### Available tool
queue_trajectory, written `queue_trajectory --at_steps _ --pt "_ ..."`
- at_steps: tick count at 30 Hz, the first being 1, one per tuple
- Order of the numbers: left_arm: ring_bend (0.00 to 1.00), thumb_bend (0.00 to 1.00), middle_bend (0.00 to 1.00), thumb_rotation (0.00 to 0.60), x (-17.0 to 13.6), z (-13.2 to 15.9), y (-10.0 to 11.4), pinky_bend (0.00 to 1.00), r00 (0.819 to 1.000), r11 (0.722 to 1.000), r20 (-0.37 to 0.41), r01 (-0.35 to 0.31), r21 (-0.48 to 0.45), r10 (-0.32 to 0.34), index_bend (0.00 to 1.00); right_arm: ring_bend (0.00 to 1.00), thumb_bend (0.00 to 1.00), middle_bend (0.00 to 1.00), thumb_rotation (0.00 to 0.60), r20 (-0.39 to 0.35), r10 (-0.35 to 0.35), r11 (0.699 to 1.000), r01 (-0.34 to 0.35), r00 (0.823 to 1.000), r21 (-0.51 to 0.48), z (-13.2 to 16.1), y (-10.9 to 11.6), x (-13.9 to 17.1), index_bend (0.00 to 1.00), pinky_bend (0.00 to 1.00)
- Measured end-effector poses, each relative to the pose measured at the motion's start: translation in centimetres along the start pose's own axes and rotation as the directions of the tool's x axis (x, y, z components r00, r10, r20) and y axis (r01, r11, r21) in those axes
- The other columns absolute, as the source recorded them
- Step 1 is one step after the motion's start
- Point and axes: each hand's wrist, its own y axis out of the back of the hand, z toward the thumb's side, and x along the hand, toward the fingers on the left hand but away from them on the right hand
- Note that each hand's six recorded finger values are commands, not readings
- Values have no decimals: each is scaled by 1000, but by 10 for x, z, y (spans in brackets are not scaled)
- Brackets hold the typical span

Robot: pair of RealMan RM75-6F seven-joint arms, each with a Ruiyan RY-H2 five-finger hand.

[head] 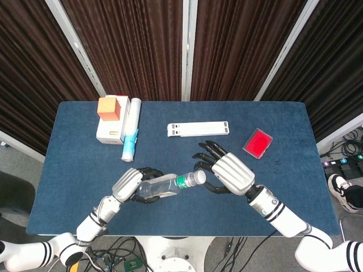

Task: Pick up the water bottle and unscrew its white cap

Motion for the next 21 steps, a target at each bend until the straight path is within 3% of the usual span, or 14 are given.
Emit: queue_trajectory --at_steps 5,9,16,21 --pt "381 431 457 600 -5 -21 -4 459 996 994 -67 58 90 -52 457 0 369 203 600 53 0 1000 -1 999 9 -16 3 10 539 0" --pt "347 417 426 600 -12 -48 -9 382 983 967 -157 127 222 -93 433 0 369 197 600 120 31 999 -32 992 13 -34 -2 23 539 0" --pt "117 265 204 600 -20 -82 -14 231 947 890 -297 237 390 -122 185 0 371 190 600 195 105 994 -109 975 7 -58 -21 38 538 0" --pt "65 225 137 600 -23 -80 -11 180 941 877 -321 242 416 -108 104 0 371 178 600 222 151 987 -159 963 22 -70 -40 39 521 0"
